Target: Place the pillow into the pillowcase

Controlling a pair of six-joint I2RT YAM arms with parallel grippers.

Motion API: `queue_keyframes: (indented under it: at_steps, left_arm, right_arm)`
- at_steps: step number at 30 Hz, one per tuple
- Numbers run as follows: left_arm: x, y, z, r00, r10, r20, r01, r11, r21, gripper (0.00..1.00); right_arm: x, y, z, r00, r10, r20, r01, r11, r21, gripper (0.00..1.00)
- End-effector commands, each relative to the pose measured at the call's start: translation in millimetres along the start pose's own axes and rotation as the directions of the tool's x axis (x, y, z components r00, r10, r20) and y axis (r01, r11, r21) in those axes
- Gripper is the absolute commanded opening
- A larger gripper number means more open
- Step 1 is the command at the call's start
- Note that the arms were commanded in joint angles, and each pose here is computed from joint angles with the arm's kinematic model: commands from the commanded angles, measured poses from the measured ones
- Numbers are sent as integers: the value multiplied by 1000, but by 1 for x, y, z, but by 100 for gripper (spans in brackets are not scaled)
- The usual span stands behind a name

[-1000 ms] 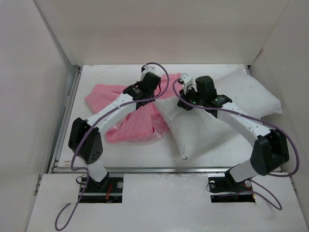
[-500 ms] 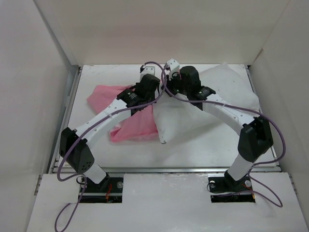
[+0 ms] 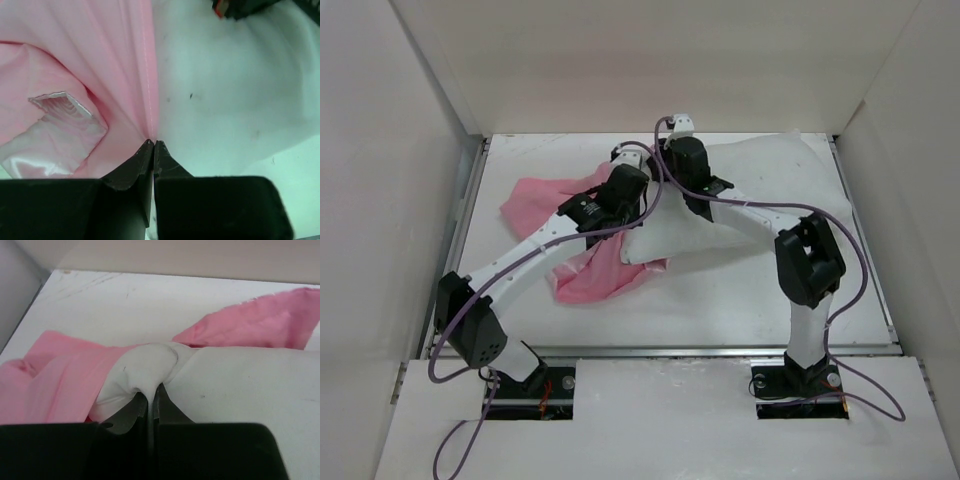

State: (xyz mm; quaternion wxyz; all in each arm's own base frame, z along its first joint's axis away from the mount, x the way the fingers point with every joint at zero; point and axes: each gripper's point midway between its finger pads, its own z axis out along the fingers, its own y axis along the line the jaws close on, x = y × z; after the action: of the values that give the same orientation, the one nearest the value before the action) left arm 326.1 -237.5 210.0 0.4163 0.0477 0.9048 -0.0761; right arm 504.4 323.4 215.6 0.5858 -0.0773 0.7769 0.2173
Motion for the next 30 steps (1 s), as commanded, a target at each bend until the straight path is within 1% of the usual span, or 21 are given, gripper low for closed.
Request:
queue_keyframes:
  at_steps: [1, 2, 4, 6, 7, 8, 10, 11, 12, 13, 15, 16, 17, 18, 20, 21, 22, 23, 24, 27, 30]
  left_arm:
    - [6, -3, -33, 1000, -10, -17, 11, 998, 64, 0]
    - [4, 3, -41, 1000, -12, -7, 12, 998, 54, 0]
    - [4, 4, -44, 1000, -12, -7, 12, 998, 54, 0]
    - [7, 5, -52, 1000, -1, -20, 2, 997, 74, 0]
    - [9, 6, -53, 1000, 3, -28, -1, 998, 70, 0]
    - [7, 7, -55, 1000, -1, -21, 2, 997, 74, 0]
    - [14, 11, -57, 999, 8, -39, -6, 998, 64, 0]
    - [14, 11, -57, 999, 8, -39, -6, 998, 64, 0]
    - [15, 9, -58, 999, 21, -46, -17, 997, 80, 0]
    - [18, 4, -59, 998, 32, -62, -24, 993, 112, 0]
    - [17, -8, -63, 996, 52, -77, -38, 983, 177, 0]
    - [21, -14, -65, 993, 67, -94, -45, 975, 219, 0]
    - [17, -15, -67, 994, 74, -85, -54, 973, 224, 0]
    - [20, -13, -67, 992, 79, -96, -56, 974, 219, 0]
    - [23, -14, -68, 990, 84, -110, -57, 973, 225, 0]
    - [21, -16, -70, 990, 93, -104, -66, 969, 239, 0]
    - [24, -18, -68, 988, 98, -116, -67, 968, 244, 0]
    - [28, -21, -65, 985, 104, -135, -67, 964, 258, 0]
    - [22, -24, -67, 988, 97, -117, -63, 962, 266, 0]
    - [26, -39, -68, 984, 111, -141, -60, 943, 327, 0]
    - [25, -47, -77, 982, 123, -143, -59, 921, 384, 0]
  right_arm:
    - [-94, -40, 5, 930, 180, 321, -235, 961, 143, 0]
    - [-87, -46, 9, 930, 212, 301, -267, 951, 155, 0]
    - [-98, -66, 9, 908, 250, 335, -333, 917, 219, 0]
    - [-89, -74, 14, 901, 280, 331, -372, 891, 261, 0]
    - [-99, -83, 14, 891, 294, 345, -390, 885, 253, 0]
    - [-90, -88, 19, 895, 306, 324, -394, 883, 254, 0]
    - [-87, -100, 22, 882, 343, 324, -432, 863, 262, 0]
    - [-94, -100, 21, 874, 350, 336, -444, 857, 261, 0]
    - [-91, -102, 23, 860, 380, 340, -478, 835, 274, 0]
    - [-83, -104, 25, 866, 387, 318, -478, 828, 294, 0]
    - [-94, -104, 27, 840, 419, 344, -520, 802, 292, 0]
    - [-85, -107, 32, 836, 434, 334, -533, 786, 313, 0]
    - [-87, -109, 33, 831, 439, 342, -543, 775, 324, 0]
    - [-103, -104, 34, 818, 448, 362, -558, 773, 303, 0]
    - [-92, -110, 39, 798, 486, 357, -596, 726, 343, 0]
    - [-104, -106, 37, 771, 513, 377, -628, 709, 321, 0]
    - [-100, -106, 39, 755, 536, 378, -650, 689, 322, 0]
    - [-97, -106, 39, 712, 585, 389, -699, 644, 311, 0]
    - [-99, -108, 38, 687, 596, 416, -723, 618, 308, 0]
    - [-114, -115, 34, 599, 638, 484, -796, 541, 273, 0]
    - [-123, -120, 31, 536, 649, 540, -838, 490, 243, 0]
